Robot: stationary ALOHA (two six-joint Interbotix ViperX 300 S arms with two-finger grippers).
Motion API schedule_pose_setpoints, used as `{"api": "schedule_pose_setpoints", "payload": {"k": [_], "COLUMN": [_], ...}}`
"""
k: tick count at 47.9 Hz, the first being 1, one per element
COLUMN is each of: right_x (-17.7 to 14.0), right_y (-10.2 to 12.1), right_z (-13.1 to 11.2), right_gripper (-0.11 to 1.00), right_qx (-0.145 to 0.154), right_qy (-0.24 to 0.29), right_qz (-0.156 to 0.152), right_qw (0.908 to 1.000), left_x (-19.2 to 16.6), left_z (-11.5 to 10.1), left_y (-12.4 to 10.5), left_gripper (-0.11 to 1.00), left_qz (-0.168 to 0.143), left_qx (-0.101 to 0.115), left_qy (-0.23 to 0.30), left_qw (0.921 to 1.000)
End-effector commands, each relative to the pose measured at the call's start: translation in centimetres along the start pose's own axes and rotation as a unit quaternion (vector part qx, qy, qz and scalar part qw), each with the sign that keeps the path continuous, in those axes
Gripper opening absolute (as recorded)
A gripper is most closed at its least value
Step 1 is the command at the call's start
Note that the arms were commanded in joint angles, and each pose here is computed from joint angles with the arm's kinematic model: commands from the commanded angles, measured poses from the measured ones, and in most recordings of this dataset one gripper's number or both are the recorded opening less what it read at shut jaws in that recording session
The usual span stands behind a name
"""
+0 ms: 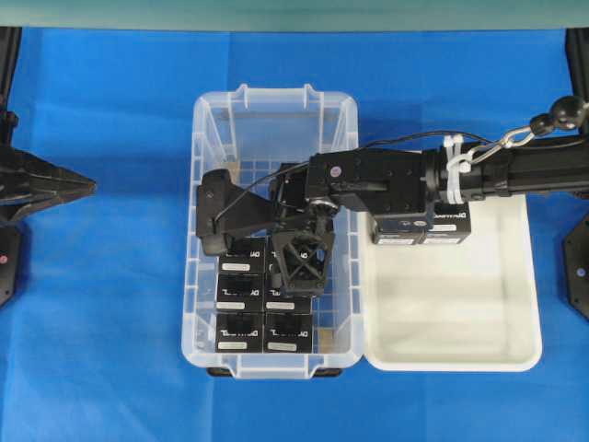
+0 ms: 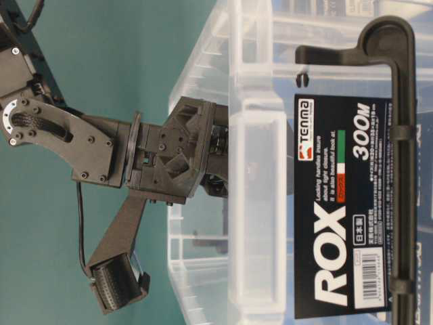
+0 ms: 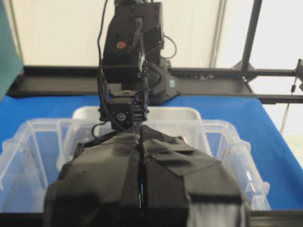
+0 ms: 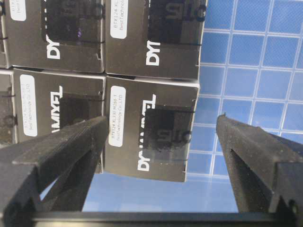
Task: Pick the box from inside the plastic case
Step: 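Close the right gripper on the black box and lift it out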
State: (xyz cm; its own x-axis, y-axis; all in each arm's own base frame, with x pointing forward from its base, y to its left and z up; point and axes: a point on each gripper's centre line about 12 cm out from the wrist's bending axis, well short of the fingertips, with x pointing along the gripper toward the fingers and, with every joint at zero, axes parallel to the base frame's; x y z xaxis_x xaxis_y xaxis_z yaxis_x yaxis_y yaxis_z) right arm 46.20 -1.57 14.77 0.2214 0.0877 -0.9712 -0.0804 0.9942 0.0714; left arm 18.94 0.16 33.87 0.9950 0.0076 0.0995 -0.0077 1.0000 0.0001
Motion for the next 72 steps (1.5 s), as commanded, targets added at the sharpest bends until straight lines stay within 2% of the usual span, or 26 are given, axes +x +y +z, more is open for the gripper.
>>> {"api": "schedule_pose_setpoints", "payload": {"k": [1, 10, 24, 46, 59, 64, 70, 72], "right_x": [0.4, 0.4, 0.3, 1.9, 2.1, 2.0, 1.4, 0.8], "right_y": [-0.2, -2.2, -3.7, -2.8, -3.1, -3.1, -3.2, -3.2], "right_z": [0.1, 0.0, -0.4, -1.0, -0.7, -0.8, -0.6, -0.4], "right_gripper": [0.98, 0.98, 0.98, 0.98, 0.97, 0.9, 0.63, 0.61], "right_qx": [0.002, 0.02, 0.024, 0.018, 0.014, 0.004, -0.008, -0.012], "right_qy": [-0.003, -0.016, -0.015, -0.007, -0.027, -0.025, -0.026, -0.031], "right_qz": [-0.001, -0.011, -0.02, -0.017, -0.026, -0.031, -0.033, -0.034], "right_qw": [1.0, 0.9996, 0.9994, 0.9997, 0.9992, 0.9992, 0.9991, 0.9988], "left_x": [0.2, 0.2, 0.2, 0.2, 0.2, 0.2, 0.2, 0.2], "left_z": [0.9, 0.8, 0.9, 0.6, 0.5, 0.5, 0.5, 0.5], "left_y": [0.1, 0.1, 0.1, 0.3, 0.5, 0.5, 0.5, 0.5], "left_gripper": [-0.06, -0.06, -0.06, -0.06, -0.06, -0.06, -0.06, -0.06], "left_qz": [0.001, 0.003, 0.003, 0.009, 0.013, 0.013, 0.013, 0.013], "left_qx": [0.002, 0.002, 0.002, 0.003, 0.003, 0.003, 0.003, 0.002], "left_qy": [-0.011, -0.01, -0.011, -0.007, -0.006, -0.006, -0.006, -0.006], "left_qw": [0.9999, 0.9999, 0.9999, 0.9999, 0.9999, 0.9999, 0.9999, 0.9999]}}
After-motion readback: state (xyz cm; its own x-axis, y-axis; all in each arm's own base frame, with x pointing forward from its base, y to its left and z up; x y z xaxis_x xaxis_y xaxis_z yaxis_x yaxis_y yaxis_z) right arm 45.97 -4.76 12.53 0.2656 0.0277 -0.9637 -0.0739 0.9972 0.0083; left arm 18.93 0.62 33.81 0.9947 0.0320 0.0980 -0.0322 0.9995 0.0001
